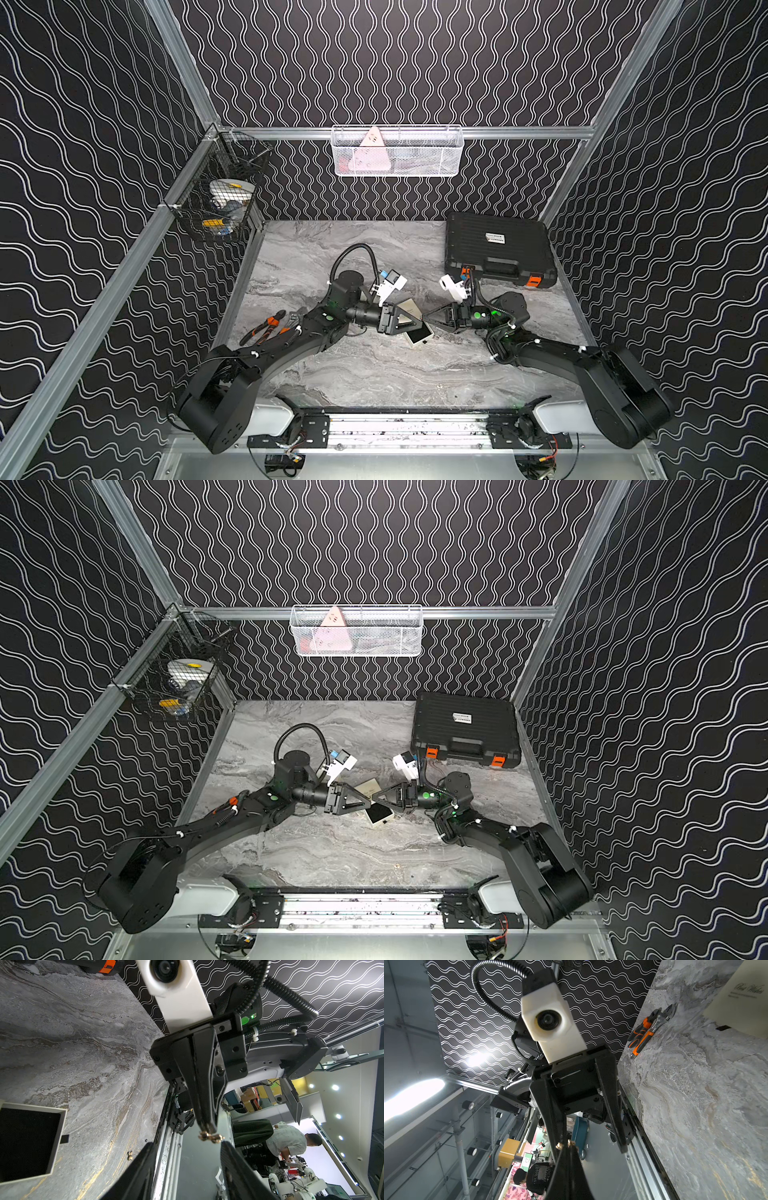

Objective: Place the earrings into the drawer-style jewelry box
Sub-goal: Pick up the earring from the center of the board.

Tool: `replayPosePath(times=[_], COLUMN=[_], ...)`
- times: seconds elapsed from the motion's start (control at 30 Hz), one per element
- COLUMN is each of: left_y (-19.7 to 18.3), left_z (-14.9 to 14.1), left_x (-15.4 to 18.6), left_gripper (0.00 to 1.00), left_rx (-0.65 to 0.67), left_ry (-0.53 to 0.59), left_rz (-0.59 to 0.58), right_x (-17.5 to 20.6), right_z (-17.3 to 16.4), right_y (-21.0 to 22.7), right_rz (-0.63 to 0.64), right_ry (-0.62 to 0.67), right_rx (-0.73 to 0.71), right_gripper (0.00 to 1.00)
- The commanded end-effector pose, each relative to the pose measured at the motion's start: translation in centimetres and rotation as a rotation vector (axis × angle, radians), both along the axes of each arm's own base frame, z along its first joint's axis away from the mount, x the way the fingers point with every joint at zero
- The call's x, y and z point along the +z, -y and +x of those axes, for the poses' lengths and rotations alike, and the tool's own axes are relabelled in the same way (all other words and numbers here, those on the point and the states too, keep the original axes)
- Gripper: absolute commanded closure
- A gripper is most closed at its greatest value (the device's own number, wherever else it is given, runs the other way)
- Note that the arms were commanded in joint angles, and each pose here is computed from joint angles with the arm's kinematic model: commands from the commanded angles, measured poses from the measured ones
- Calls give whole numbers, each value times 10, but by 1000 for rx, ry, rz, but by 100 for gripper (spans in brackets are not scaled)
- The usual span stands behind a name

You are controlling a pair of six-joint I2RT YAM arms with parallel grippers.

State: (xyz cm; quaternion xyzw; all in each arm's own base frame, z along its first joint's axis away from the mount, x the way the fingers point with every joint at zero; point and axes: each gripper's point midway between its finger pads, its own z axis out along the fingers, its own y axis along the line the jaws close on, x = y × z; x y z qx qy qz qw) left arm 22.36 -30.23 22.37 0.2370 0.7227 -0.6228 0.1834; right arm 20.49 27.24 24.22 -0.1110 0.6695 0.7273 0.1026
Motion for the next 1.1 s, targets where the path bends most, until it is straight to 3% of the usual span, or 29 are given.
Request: replayPosePath(times=[0.0,0.17,0.53,1.07], left_y=[1,1,-3,-5], left_z=[0,0,0,-1], left_x=[6,10,16,7], left_gripper=[46,49,48,54], left_rx=[-7,-10,-3,-1], left_ry=[22,21,31,5], left_rz=[-14,-26,-38,-22], right_x=[-7,-13,-15,-14], right_z=[-6,-12,-10,-8], right_y=[-7,-11,-12,-13], right_rz=[-55,-127,-103,-110], right_ry=[23,37,15,15], right_rx=[12,16,20,16], right_gripper=[100,100,100,100])
